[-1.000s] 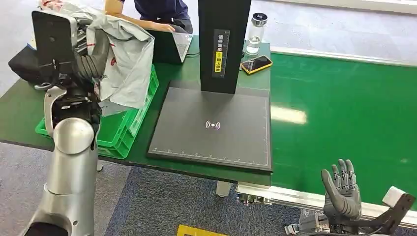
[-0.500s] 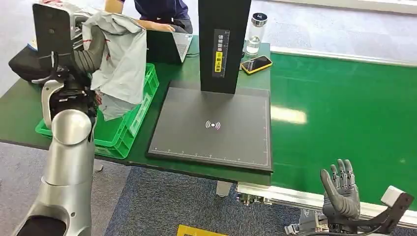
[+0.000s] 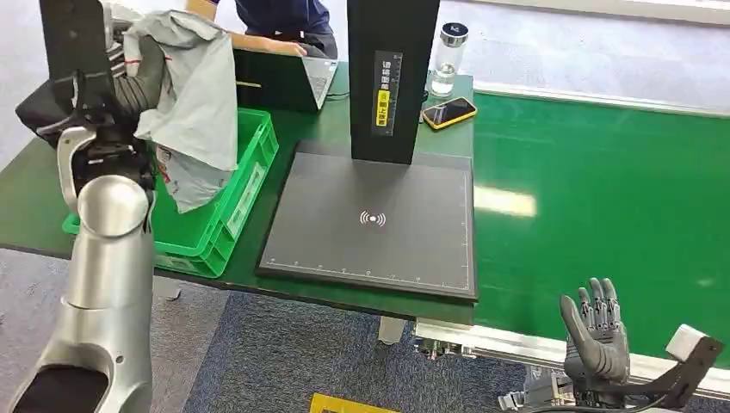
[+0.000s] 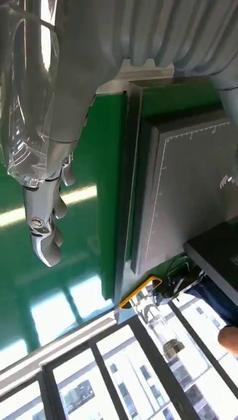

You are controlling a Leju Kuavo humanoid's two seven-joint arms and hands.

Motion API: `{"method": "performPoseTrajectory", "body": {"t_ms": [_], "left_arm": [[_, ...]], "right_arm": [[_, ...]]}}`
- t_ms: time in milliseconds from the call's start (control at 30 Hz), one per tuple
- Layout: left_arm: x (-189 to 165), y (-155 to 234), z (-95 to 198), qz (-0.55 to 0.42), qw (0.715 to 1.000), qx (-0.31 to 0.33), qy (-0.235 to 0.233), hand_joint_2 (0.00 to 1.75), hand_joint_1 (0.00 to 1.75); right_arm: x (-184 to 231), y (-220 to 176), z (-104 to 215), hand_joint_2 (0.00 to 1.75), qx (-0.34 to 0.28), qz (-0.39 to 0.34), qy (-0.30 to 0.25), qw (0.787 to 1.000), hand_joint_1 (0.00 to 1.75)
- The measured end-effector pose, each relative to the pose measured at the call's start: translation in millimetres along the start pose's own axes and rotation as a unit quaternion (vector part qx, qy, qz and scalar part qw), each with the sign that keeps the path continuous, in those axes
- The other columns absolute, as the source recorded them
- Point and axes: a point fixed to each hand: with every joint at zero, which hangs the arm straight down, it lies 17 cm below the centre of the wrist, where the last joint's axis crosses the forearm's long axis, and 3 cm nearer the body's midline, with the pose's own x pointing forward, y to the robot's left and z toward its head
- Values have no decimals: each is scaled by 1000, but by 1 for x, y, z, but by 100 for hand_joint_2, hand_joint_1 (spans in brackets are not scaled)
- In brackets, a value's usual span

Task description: Moved the parcel from conveyor to table for the left to box.

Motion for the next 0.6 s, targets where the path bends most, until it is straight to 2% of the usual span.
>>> {"method": "performPoseTrajectory", "body": {"t_ms": [133,300,600], "left_arm": [[-34,17,-14,-35,999,12,35,175,175],[-85,32,-18,-76,993,13,88,175,175],[-143,56,-20,-112,980,16,161,175,175]], "right_arm": [[-1,4,-1,175,5,-1,1,1000,0],[-2,7,-2,175,11,1,1,1000,0],[-5,9,-1,175,19,4,6,1000,0]]}}
